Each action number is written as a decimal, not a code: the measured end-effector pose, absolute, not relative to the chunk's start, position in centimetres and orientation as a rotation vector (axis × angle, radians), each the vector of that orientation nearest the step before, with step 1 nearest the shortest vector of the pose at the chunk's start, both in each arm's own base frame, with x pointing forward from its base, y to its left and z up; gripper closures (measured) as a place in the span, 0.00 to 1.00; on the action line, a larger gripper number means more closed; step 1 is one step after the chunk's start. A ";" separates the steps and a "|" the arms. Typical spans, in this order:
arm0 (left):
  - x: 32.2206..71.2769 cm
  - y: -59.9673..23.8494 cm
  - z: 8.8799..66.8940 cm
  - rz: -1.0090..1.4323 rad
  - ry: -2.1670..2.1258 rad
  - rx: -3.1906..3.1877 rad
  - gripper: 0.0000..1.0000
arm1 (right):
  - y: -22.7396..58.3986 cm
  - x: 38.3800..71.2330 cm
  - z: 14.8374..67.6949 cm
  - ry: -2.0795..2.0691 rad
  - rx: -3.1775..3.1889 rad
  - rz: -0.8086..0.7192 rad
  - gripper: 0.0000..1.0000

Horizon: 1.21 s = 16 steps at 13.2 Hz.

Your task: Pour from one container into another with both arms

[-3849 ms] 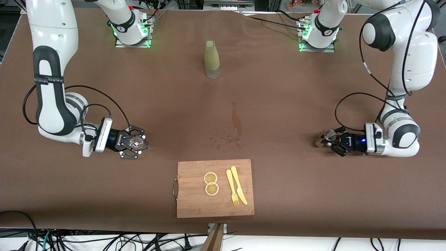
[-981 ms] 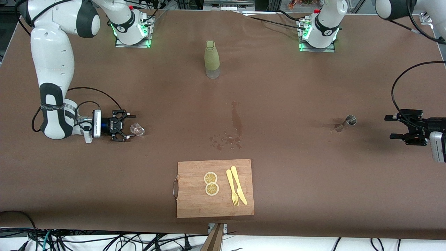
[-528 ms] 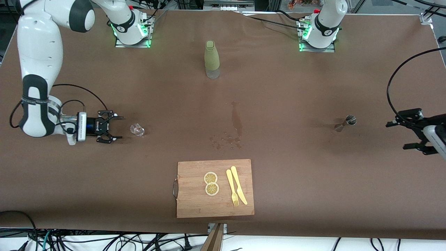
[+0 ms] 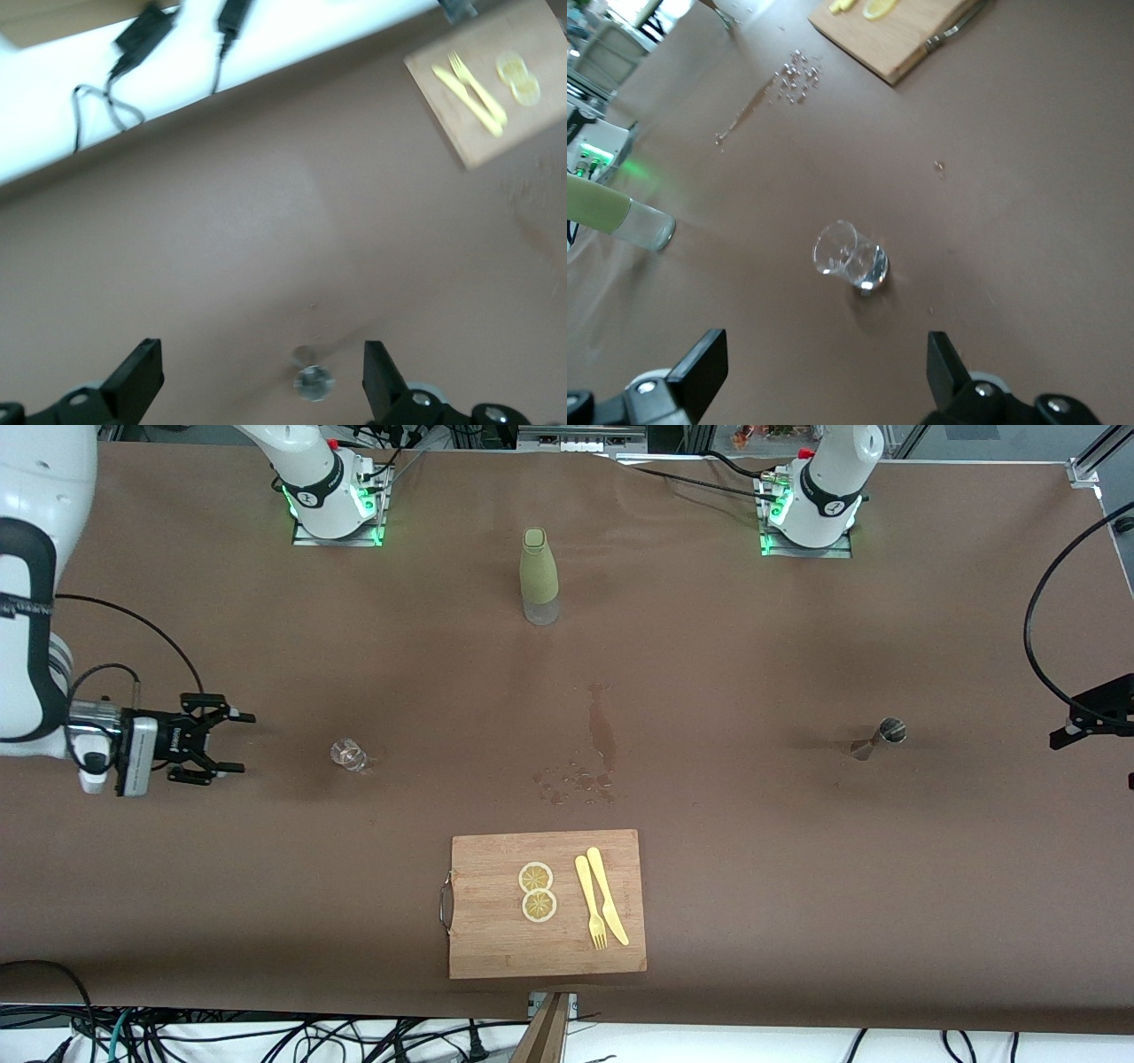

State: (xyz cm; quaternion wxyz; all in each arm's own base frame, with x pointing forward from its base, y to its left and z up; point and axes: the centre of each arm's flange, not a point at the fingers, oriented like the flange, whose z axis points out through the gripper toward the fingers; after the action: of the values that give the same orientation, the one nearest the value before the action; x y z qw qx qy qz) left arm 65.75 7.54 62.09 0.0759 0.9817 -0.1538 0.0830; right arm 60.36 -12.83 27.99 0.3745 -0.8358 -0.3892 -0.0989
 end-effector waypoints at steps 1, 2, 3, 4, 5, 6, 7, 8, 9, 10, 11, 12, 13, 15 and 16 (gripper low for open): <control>65.2 6.4 62.9 0.222 -0.307 2.956 0.00 | -13.2 60.1 29.6 -0.961 -2.194 -0.195 0.00; 64.5 5.8 63.4 0.181 -0.176 2.958 0.00 | -13.6 59.9 31.1 -0.925 -2.251 -0.137 0.00; 63.9 5.7 63.8 0.145 -0.088 2.960 0.00 | -14.0 59.6 32.4 -0.894 -2.312 -0.082 0.00; 63.5 5.6 64.0 0.110 -0.050 2.979 0.00 | -14.0 59.5 33.8 -0.869 -2.372 -0.033 0.00; 63.1 5.0 64.0 0.078 -0.060 3.018 0.00 | -13.6 59.5 35.2 -0.849 -2.433 0.013 0.00; 62.8 3.4 64.3 0.061 -0.104 3.064 0.00 | -13.0 59.6 36.7 -0.826 -2.498 0.047 0.00; 62.4 1.2 64.7 0.055 -0.151 3.096 0.00 | -12.4 59.8 38.2 -0.798 -2.557 0.066 0.00; 62.0 -0.7 65.2 0.052 -0.183 3.111 0.00 | -11.7 59.7 39.9 -0.758 -2.617 0.090 0.00; 61.5 -1.7 65.4 0.048 -0.200 3.117 0.00 | -11.1 59.6 41.6 -0.718 -2.686 0.121 0.00; 61.2 -1.7 65.5 0.045 -0.202 3.118 0.00 | -10.4 59.3 43.4 -0.684 -2.755 0.150 0.00; 61.0 -1.5 65.5 0.040 -0.194 3.119 0.00 | -9.4 59.1 45.1 -0.647 -2.819 0.168 0.00; 61.0 -1.1 65.2 0.030 -0.188 3.120 0.00 | -8.3 58.8 46.7 -0.594 -2.879 0.177 0.00; 61.0 -0.9 64.7 0.012 -0.183 3.120 0.00 | -7.2 58.5 48.1 -0.540 -2.939 0.187 0.00; 61.1 -1.0 63.5 -0.026 -0.184 3.119 0.00 | -5.0 57.6 50.4 -0.430 -3.059 0.233 0.00; 61.1 -1.1 63.3 -0.027 -0.186 3.118 0.00 | -3.7 57.1 51.2 -0.364 -3.102 0.254 0.00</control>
State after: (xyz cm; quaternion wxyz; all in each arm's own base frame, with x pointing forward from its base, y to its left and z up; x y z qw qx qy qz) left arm 61.12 -1.06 63.30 0.0088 0.9981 -0.0595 -0.0086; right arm 57.14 -3.69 51.22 0.0041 -0.9899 -0.1160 0.0812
